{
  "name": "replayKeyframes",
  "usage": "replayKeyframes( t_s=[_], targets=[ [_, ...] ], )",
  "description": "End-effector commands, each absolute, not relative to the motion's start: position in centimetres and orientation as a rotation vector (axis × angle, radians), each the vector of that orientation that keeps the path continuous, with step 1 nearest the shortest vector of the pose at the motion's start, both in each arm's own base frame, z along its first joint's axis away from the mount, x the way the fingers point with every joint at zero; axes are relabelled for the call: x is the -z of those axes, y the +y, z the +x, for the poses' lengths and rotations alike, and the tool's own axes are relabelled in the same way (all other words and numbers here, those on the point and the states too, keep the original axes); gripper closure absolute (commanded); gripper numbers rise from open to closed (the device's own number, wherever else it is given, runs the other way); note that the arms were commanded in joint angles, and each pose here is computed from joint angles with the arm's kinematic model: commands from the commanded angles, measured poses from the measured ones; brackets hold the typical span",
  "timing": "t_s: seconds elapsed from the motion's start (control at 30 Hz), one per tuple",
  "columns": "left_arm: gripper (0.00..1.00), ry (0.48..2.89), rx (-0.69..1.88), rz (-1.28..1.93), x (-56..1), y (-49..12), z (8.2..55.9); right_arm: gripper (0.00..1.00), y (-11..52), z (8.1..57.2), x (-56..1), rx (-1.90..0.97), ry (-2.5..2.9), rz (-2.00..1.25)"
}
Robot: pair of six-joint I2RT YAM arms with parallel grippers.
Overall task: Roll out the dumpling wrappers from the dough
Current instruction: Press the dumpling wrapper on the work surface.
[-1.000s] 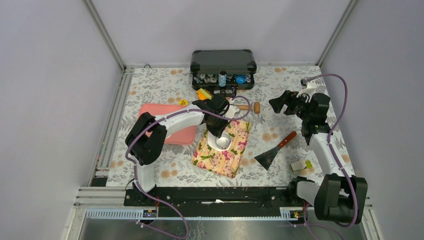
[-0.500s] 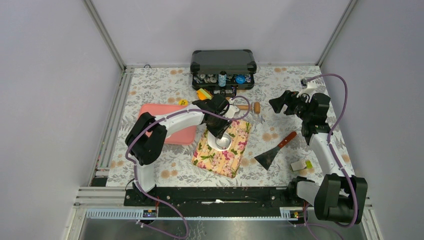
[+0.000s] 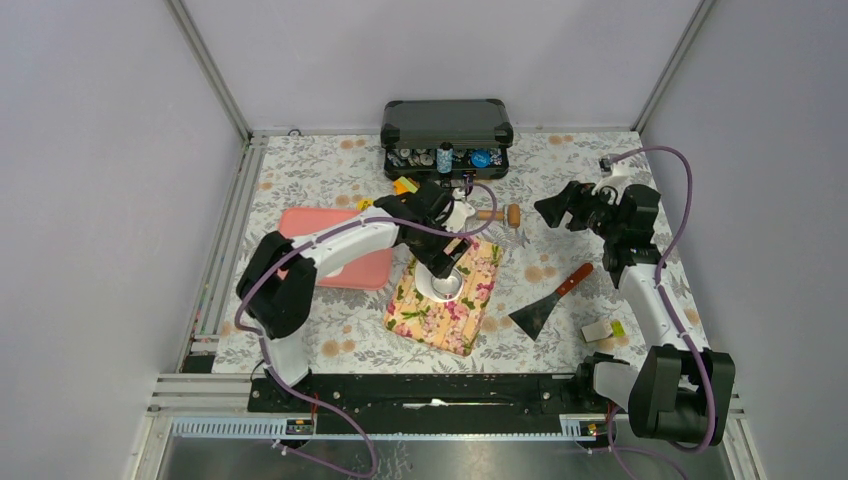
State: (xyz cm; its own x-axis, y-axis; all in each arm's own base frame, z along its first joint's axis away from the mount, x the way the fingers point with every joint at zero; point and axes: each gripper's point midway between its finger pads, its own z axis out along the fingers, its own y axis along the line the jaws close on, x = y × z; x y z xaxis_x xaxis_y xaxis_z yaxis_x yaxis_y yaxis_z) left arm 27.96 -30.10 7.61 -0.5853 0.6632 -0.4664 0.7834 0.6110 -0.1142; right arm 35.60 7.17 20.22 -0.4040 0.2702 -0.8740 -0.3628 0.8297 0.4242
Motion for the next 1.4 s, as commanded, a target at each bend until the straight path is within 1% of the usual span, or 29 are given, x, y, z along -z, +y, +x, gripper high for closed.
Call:
replayKeyframes(
  t_s=[0.0, 0.07, 0.1, 0.13, 0.2, 0.23, 0.27, 0.3, 0.4, 0.47, 0.57, 0.67, 0.93, 1.17, 1.37],
  targets=[
    [0.12, 2.309, 0.460, 1.087, -14.3, -29.3, 29.7, 0.17, 10.0, 34.8, -23.1, -0.822, 1.825, -0.222],
    [0.12, 2.280, 0.527, 1.049, -16.2, -28.7, 29.9, 0.22, 12.1, 33.5, -23.0, -0.882, 1.824, -0.324],
    [0.16, 2.270, 0.575, 1.028, -17.1, -28.4, 30.0, 0.30, 12.9, 32.8, -22.8, -0.914, 1.820, -0.366],
    [0.30, 2.258, 0.630, 1.007, -17.9, -28.3, 30.0, 0.40, 14.7, 31.6, -22.5, -0.972, 1.816, -0.434],
    [0.74, 2.242, 0.740, 0.977, -19.0, -28.2, 29.9, 0.66, 17.5, 29.7, -21.9, -1.083, 1.811, -0.521],
    [0.96, 2.237, 0.795, 0.971, -19.1, -28.4, 29.7, 0.81, 18.8, 28.7, -21.5, -1.150, 1.809, -0.555],
    [1.00, 2.239, 0.841, 0.972, -19.1, -28.6, 29.4, 0.99, 20.2, 27.7, -21.3, -1.225, 1.780, -0.598],
    [1.00, 2.244, 0.895, 0.985, -18.8, -28.9, 28.9, 1.00, 21.4, 27.0, -21.3, -1.287, 1.759, -0.621],
    [1.00, 2.267, 1.082, 1.034, -17.5, -30.1, 27.1, 1.00, 24.5, 25.0, -20.3, -1.504, 1.757, -0.659],
    [1.00, 2.307, 1.200, 1.041, -16.0, -30.8, 26.2, 1.00, 26.0, 24.5, -19.3, -1.638, 1.807, -0.631],
    [1.00, 2.333, 1.353, 1.028, -14.7, -31.3, 25.4, 1.00, 26.9, 24.5, -18.4, -1.819, 1.833, -0.560],
    [1.00, 2.330, 1.445, 1.009, -13.6, -31.5, 25.2, 1.00, 27.1, 24.3, -17.1, -1.945, 1.857, -0.511],
    [1.00, 2.382, 1.492, 0.927, -11.2, -31.3, 25.6, 1.00, 27.3, 24.9, -12.7, -1.966, 1.980, -0.399],
    [1.00, 2.406, 1.529, 0.874, -9.9, -31.2, 25.9, 1.00, 27.7, 24.7, -10.1, -1.962, 2.068, -0.361],
    [1.00, 2.425, 1.544, 0.830, -8.8, -30.7, 26.0, 1.00, 27.7, 24.5, -7.5, -1.884, 2.166, -0.364]
  ],
)
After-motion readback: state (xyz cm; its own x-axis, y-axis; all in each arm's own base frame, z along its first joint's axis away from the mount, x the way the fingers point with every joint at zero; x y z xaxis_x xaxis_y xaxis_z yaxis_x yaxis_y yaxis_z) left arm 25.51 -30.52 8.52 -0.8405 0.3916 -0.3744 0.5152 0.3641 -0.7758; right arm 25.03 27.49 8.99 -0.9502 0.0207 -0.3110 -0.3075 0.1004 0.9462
